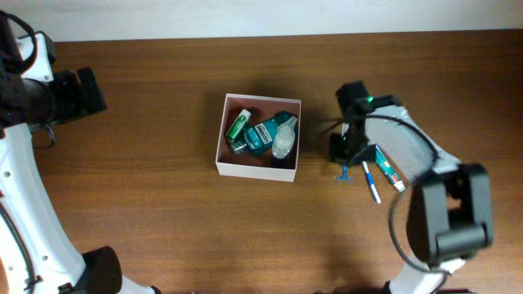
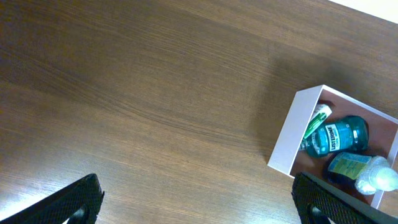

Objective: Pack container
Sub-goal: 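Carry the razor into the white box, release, and withdraw, then grasp the blue-white toothbrush with the right gripper, then place the toothbrush into the box and withdraw the right gripper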

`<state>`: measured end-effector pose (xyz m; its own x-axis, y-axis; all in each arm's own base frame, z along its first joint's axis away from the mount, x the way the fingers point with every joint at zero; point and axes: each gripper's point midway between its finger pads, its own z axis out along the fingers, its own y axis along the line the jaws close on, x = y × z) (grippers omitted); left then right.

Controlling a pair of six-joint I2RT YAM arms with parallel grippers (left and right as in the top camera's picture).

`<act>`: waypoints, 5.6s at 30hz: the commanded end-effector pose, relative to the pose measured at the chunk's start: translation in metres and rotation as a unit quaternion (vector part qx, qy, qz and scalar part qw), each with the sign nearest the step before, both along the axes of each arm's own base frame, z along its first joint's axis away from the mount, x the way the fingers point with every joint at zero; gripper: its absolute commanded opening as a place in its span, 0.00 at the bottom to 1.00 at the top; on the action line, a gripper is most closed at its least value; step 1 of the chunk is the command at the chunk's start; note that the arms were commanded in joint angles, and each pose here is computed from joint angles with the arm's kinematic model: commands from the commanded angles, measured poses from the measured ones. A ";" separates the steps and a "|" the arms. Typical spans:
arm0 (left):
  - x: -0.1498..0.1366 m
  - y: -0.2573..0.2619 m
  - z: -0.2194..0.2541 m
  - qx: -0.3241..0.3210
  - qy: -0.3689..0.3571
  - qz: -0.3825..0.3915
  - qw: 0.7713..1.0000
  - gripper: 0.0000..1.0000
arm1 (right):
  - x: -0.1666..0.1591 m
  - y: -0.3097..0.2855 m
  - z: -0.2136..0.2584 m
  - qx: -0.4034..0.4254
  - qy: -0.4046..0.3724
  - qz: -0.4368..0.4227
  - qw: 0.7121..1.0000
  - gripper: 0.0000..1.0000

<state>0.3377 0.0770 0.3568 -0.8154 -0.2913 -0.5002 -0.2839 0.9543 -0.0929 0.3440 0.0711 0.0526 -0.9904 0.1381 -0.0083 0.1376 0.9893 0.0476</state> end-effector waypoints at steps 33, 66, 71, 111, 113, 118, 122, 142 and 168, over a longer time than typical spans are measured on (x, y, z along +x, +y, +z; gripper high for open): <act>0.000 0.002 0.003 -0.002 -0.006 0.008 1.000 0.99 | 0.044 0.237 0.107 0.068 -0.274 0.167 0.945 0.30; 0.000 0.002 0.003 -0.002 -0.006 0.008 1.000 0.99 | 0.003 -0.057 0.028 -0.051 -0.022 -0.056 0.997 0.81; 0.000 0.002 0.003 -0.002 -0.006 0.008 1.000 0.99 | -0.006 -0.065 -0.013 -0.046 -0.021 -0.067 0.996 0.83; 0.000 0.002 0.003 -0.002 -0.006 0.008 1.000 1.00 | -0.012 0.062 0.193 0.088 -0.178 0.123 0.972 0.04; 0.000 0.002 0.003 -0.002 -0.006 0.008 1.000 0.99 | -0.019 0.095 0.203 0.101 -0.195 0.167 0.961 0.04; 0.000 0.002 0.003 -0.002 -0.006 0.008 1.000 0.99 | -0.029 0.162 0.194 0.117 -0.208 0.249 0.938 0.04; 0.000 0.002 0.003 -0.002 -0.006 0.008 1.000 0.99 | -0.013 0.186 0.170 0.086 -0.218 0.243 0.941 0.04; 0.000 0.002 0.003 -0.002 -0.005 0.008 1.000 0.99 | 0.033 0.213 0.144 0.095 -0.239 0.235 0.937 0.52; 0.000 0.002 0.003 -0.002 -0.005 0.008 1.000 0.99 | 0.031 -0.064 0.099 0.009 -0.061 -0.146 0.987 0.66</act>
<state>0.3377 0.0771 0.3568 -0.8154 -0.2913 -0.5002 -0.2841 0.9543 -0.0925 0.3838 0.0191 0.1892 -0.9137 0.3146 -0.2573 0.3072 0.9491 0.0695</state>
